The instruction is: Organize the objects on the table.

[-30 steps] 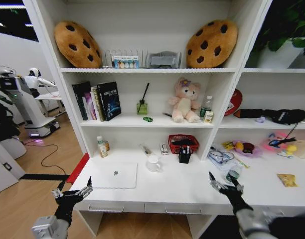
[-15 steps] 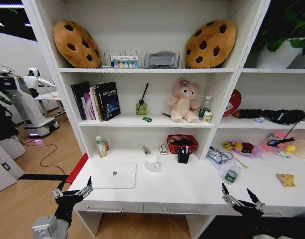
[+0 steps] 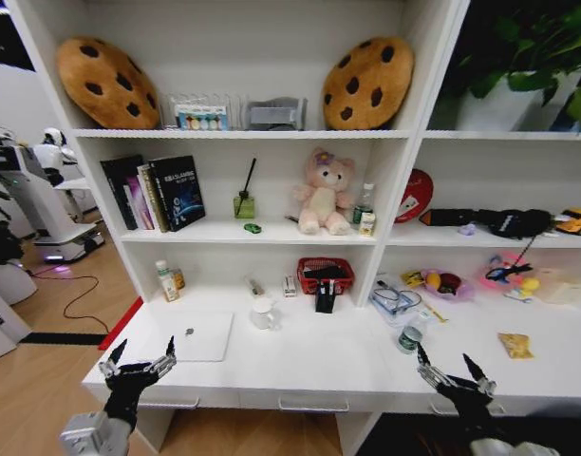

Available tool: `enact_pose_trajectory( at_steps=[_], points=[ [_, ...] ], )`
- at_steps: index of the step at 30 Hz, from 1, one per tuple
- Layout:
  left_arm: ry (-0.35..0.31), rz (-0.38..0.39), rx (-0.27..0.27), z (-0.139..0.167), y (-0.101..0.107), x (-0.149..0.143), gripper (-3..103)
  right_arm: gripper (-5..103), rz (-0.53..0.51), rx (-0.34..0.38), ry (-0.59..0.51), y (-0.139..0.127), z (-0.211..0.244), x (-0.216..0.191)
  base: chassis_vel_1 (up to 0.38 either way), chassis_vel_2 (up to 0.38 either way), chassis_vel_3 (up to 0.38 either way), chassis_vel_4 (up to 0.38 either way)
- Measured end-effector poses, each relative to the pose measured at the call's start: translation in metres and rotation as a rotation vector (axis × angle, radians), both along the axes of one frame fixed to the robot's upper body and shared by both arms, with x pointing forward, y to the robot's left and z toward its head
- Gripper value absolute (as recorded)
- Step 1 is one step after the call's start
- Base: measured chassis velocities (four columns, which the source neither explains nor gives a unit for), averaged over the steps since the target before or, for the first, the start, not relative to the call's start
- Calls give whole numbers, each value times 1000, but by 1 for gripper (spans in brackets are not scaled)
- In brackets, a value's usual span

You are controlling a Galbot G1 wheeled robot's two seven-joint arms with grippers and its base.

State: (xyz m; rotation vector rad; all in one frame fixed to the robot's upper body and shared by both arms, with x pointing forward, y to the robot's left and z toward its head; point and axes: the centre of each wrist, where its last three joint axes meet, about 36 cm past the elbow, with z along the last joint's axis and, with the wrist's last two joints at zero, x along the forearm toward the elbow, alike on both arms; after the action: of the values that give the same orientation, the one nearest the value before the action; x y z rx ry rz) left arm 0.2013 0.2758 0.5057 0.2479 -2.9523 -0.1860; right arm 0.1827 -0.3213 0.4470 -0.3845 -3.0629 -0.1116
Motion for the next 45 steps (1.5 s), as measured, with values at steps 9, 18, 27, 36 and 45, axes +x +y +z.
enact_pose_trajectory(
  at_steps=[9, 18, 27, 36, 45],
  points=[
    [0, 0, 0, 0, 0, 0, 100, 100, 47, 18, 30, 3, -10, 19, -105, -131, 134, 110],
    [0, 0, 0, 0, 0, 0, 100, 100, 123, -21, 95, 4, -33, 44, 36, 33, -35, -34],
    [0, 0, 0, 0, 0, 0, 100, 100, 134, -44, 158, -15, -61, 75, 0, 0, 0, 0],
    [0, 0, 0, 0, 0, 0, 100, 101, 190, -64, 162, -29, -76, 123, 0, 0, 0, 0],
    [0, 0, 0, 0, 0, 0, 100, 76, 225, -73, 165, -32, -78, 129, 0, 0, 0, 0]
  ],
)
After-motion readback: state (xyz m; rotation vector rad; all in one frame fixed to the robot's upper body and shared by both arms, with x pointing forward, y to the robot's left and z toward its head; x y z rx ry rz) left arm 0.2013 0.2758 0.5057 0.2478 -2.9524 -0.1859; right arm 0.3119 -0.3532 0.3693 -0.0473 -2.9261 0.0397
